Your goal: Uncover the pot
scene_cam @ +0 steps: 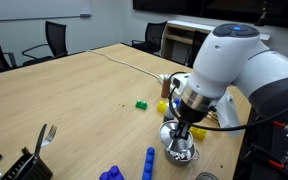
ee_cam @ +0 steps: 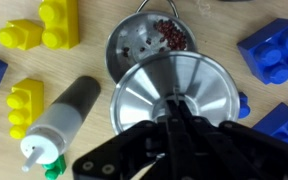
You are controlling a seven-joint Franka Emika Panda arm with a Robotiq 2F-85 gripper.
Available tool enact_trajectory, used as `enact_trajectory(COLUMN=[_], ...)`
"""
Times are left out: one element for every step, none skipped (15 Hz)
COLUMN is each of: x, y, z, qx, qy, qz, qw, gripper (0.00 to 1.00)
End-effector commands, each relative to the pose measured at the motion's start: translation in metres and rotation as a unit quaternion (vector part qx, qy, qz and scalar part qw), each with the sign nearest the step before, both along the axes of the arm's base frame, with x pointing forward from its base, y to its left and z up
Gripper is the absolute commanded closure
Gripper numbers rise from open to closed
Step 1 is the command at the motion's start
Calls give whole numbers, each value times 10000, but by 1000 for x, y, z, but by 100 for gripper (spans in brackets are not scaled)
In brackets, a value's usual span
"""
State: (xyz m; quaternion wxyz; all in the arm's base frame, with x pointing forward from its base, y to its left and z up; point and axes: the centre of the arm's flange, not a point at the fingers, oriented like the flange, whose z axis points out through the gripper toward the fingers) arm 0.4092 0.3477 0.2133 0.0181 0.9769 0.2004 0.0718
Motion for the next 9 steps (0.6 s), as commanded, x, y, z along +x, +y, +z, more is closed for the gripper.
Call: enact_trajectory(x=[34, 43, 58, 70, 84, 98, 115, 133, 148], y=[30, 38, 45, 49, 51, 50, 46, 42, 38], z=[16, 21, 22, 22, 19, 14, 6, -3, -11], qx=[-431, -500, -500, -504, -513, -541, -542, -579, -625], qy=[-54, -84, -87, -89, -70, -46, 0, 55, 104], qz=[900, 1157, 1436, 1642, 1811, 1946, 2060, 2170, 2274], qw=[9950, 9920, 9883, 9851, 9821, 9794, 9771, 9744, 9717], gripper=[99, 99, 99, 99, 99, 99, 99, 99, 99])
